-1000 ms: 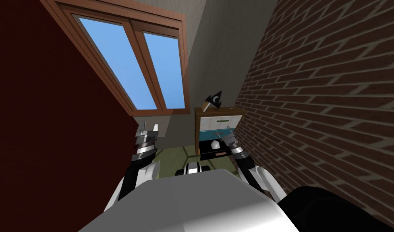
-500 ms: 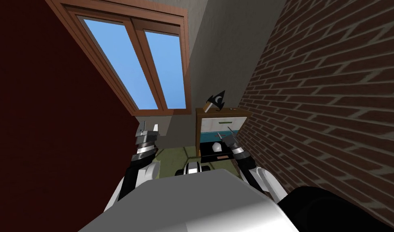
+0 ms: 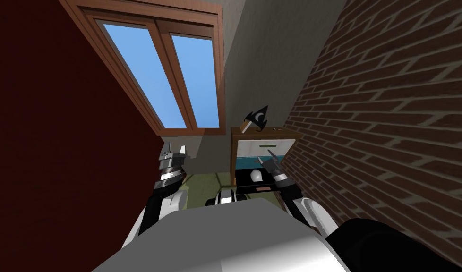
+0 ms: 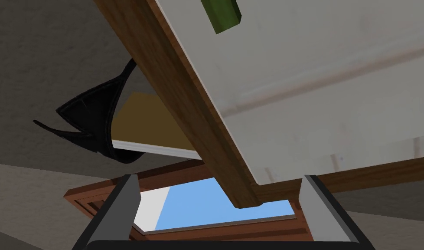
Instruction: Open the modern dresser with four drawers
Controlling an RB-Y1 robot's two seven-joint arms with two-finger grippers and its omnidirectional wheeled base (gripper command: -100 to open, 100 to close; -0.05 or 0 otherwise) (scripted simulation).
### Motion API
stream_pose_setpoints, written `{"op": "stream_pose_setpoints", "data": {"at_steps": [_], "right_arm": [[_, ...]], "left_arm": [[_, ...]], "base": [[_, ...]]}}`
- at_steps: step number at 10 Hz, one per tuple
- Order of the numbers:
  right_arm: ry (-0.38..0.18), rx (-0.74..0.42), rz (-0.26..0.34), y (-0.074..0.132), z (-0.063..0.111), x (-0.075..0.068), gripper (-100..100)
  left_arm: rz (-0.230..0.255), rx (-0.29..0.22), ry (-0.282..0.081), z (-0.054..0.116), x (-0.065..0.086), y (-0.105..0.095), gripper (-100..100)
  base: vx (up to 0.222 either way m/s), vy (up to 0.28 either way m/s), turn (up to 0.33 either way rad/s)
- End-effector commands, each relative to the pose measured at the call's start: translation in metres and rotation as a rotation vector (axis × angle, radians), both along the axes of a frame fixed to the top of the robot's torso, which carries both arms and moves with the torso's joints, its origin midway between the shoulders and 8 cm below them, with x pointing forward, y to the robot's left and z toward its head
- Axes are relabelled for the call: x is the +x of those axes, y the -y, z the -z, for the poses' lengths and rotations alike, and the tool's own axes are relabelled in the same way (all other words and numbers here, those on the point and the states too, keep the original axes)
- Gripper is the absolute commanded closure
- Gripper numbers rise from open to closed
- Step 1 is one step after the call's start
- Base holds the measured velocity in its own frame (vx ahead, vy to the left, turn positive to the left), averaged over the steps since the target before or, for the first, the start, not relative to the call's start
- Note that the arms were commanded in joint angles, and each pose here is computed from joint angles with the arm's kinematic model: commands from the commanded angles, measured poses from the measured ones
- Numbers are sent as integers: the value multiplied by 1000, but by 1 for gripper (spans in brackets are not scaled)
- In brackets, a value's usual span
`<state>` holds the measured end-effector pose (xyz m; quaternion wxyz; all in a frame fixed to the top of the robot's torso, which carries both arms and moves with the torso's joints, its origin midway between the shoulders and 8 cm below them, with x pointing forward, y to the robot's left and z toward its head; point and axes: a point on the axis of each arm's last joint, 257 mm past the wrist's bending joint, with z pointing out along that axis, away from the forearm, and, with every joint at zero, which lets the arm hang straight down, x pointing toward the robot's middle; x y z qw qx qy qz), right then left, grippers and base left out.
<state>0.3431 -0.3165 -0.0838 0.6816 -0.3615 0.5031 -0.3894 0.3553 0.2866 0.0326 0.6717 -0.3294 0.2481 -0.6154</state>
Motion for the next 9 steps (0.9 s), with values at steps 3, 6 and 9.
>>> {"op": "stream_pose_setpoints", "data": {"at_steps": [3,6,9], "right_arm": [[-31,-193,99,20,13,-1,-100],[-59,-324,164,35,23,-3,-100],[-98,-488,235,54,33,-7,-100]], "left_arm": [[0,0,0,0,0,0,0],[0,0,0,0,0,0,0],[0,0,0,0,0,0,0]], "base": [[53,-27,72],[58,-19,62],[55,-21,67]]}}
